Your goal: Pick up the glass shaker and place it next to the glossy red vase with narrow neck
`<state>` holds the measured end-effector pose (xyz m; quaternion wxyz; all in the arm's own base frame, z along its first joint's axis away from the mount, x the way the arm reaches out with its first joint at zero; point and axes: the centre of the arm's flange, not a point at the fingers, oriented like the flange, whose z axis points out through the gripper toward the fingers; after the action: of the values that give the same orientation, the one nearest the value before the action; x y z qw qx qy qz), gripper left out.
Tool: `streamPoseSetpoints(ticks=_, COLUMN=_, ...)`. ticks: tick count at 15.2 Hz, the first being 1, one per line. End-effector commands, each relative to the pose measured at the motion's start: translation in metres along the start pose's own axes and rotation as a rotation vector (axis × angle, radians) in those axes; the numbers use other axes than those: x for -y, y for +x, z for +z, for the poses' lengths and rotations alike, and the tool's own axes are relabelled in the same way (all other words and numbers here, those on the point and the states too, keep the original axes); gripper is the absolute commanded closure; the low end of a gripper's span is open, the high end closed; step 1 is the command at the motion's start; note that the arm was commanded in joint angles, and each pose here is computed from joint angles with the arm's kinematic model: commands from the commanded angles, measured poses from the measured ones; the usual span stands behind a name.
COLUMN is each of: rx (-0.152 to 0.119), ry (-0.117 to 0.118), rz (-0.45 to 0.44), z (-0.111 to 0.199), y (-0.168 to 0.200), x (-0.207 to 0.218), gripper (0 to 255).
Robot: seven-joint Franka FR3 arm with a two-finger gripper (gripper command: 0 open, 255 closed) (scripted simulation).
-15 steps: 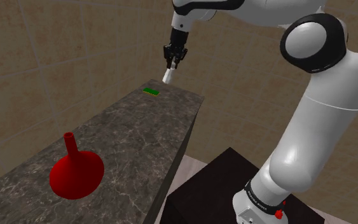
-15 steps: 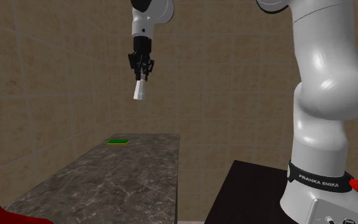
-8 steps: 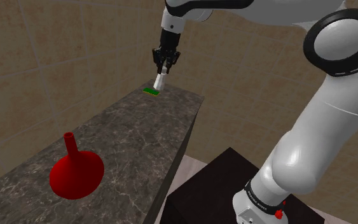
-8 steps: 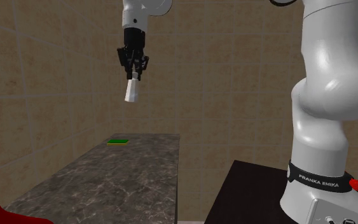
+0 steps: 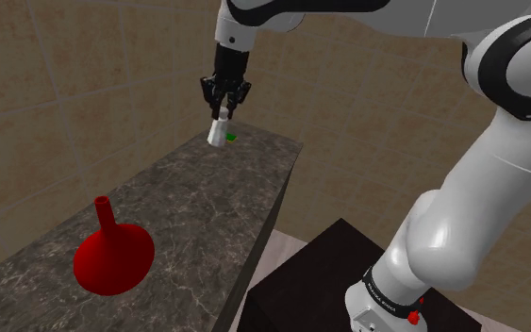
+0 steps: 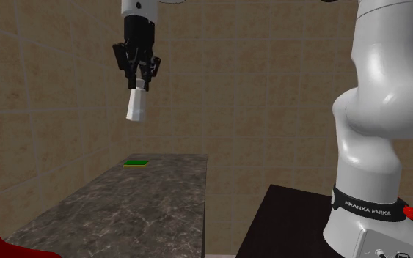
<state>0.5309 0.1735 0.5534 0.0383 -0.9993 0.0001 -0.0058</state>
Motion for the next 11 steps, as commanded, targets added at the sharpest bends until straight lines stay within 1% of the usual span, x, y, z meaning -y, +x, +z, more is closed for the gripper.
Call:
streamPoseSetpoints(ticks=1, rx=-0.001, ry=0.000, rz=0.001, z=0.001, y=-0.016, x=0.023, gripper=255)
streamPoseSetpoints(ticks=11, rx=-0.001, ry=0.000, rz=0.001, z=0.009, y=-0.073, x=0.142, gripper=255)
